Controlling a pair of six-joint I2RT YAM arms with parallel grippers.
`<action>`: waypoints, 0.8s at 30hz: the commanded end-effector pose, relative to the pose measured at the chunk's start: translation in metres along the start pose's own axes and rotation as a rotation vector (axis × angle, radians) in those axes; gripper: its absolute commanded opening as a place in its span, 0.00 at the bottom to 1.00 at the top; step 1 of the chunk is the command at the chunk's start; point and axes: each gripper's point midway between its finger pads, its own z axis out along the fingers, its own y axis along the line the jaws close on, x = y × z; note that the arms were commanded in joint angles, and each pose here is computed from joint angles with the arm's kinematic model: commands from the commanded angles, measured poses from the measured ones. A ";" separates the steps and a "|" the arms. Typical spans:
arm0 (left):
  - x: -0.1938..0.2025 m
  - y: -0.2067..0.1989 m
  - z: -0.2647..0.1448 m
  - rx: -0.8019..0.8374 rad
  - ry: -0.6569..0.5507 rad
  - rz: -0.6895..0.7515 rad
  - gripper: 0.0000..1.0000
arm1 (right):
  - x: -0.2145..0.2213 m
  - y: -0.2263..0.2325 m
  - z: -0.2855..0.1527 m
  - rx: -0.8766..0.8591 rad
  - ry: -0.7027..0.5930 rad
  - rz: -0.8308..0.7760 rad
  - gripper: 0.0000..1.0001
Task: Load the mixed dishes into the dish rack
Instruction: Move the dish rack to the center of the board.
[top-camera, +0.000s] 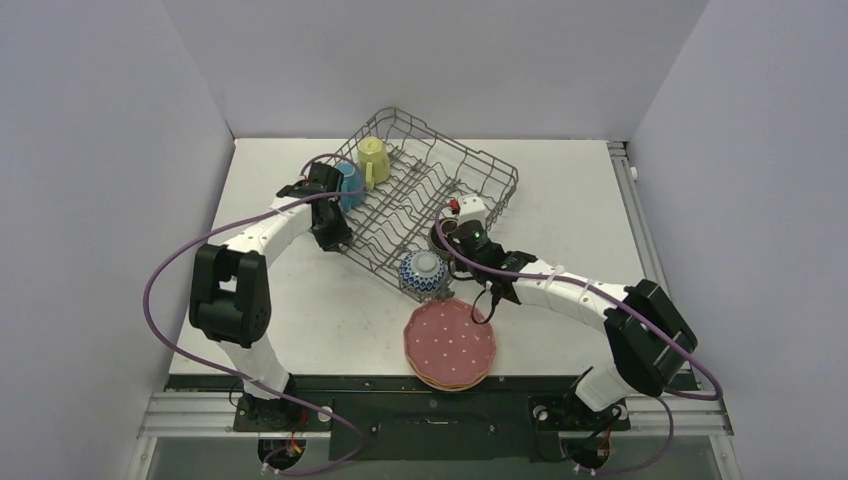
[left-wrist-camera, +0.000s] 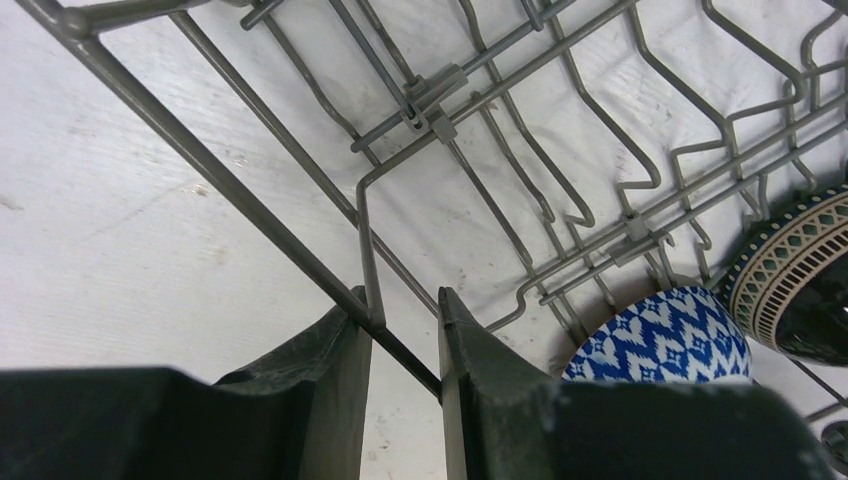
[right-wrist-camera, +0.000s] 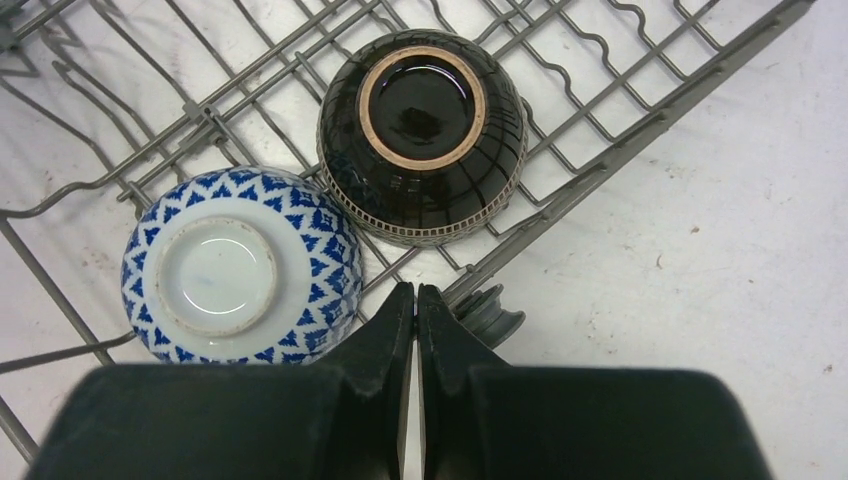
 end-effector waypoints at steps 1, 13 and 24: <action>-0.042 -0.057 0.001 0.164 -0.187 0.225 0.00 | 0.080 0.068 -0.024 -0.272 0.283 -0.014 0.00; -0.071 -0.042 0.006 0.065 -0.226 0.263 0.00 | 0.013 0.016 -0.036 -0.119 0.161 0.027 0.21; -0.098 -0.024 0.002 -0.009 -0.267 0.321 0.00 | -0.061 -0.050 -0.028 0.001 0.036 0.155 0.48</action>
